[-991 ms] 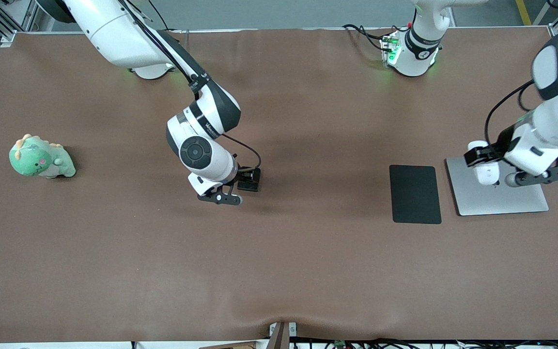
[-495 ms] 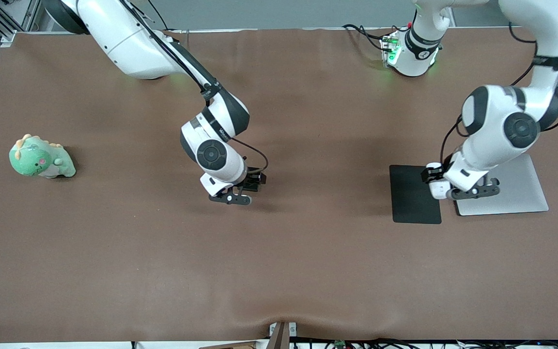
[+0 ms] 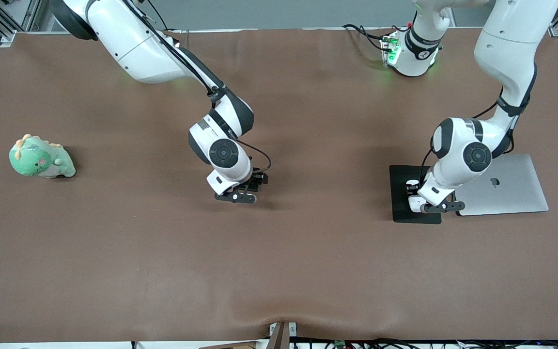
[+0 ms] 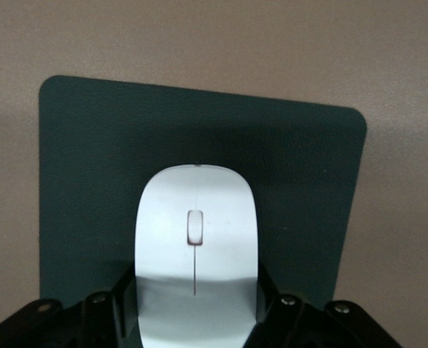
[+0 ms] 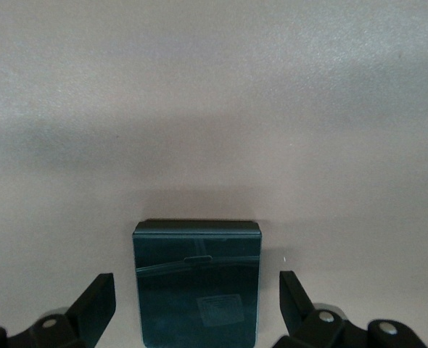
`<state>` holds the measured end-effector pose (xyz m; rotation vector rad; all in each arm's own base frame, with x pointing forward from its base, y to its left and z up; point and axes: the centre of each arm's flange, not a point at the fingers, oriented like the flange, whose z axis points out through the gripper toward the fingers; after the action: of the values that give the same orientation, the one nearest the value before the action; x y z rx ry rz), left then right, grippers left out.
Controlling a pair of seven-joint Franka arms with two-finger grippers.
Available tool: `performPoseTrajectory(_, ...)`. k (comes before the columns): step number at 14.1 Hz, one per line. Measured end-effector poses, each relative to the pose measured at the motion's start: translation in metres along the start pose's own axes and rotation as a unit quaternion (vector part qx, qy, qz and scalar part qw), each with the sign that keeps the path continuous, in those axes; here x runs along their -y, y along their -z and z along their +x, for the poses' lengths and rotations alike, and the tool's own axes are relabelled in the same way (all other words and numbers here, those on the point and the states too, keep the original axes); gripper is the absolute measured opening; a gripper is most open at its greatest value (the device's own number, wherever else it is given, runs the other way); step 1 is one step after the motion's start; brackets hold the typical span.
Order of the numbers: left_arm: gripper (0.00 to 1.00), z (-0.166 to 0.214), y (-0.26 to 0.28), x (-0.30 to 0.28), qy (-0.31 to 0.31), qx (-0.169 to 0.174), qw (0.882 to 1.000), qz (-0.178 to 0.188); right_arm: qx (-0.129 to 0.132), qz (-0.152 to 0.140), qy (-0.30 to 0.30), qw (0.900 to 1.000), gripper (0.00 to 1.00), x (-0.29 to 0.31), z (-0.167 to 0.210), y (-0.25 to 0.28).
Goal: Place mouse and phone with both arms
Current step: 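Lower the mouse onto the pad while the right gripper grasps the phone, then open the left gripper and lift it away from the mouse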
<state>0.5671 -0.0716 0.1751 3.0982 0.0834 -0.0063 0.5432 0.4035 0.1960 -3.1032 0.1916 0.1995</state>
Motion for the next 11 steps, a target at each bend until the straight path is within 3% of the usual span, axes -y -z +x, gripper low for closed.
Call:
performPoseTrajectory(1, 0.67, 0.003, 0.003, -0.001, -0.004, -0.005, 1.000, 0.001, 0.000, 0.000, -0.003, 1.000, 1.00, 0.000, 0.000, -0.001)
performPoseTrajectory(3, 0.85, 0.013, 0.015, -0.003, -0.007, -0.008, 1.000, 0.003, -0.002, 0.002, -0.005, 1.000, 1.00, 0.001, 0.000, -0.005)
performPoseTrajectory(5, 1.00, 0.027, 0.053, -0.005, -0.008, 0.008, 1.000, 0.009, -0.001, 0.003, -0.004, 1.000, 1.00, 0.002, -0.001, -0.011)
performPoseTrajectory(8, 1.00, 0.039, 0.169, -0.008, -0.011, 0.027, 0.999, 0.021, -0.002, 0.003, -0.002, 1.000, 1.00, 0.003, -0.003, -0.018)
performPoseTrajectory(11, 1.00, 0.016, 0.284, -0.004, -0.013, 0.028, 0.999, 0.028, -0.003, -0.003, 0.002, 1.000, 0.93, 0.001, -0.004, -0.021)
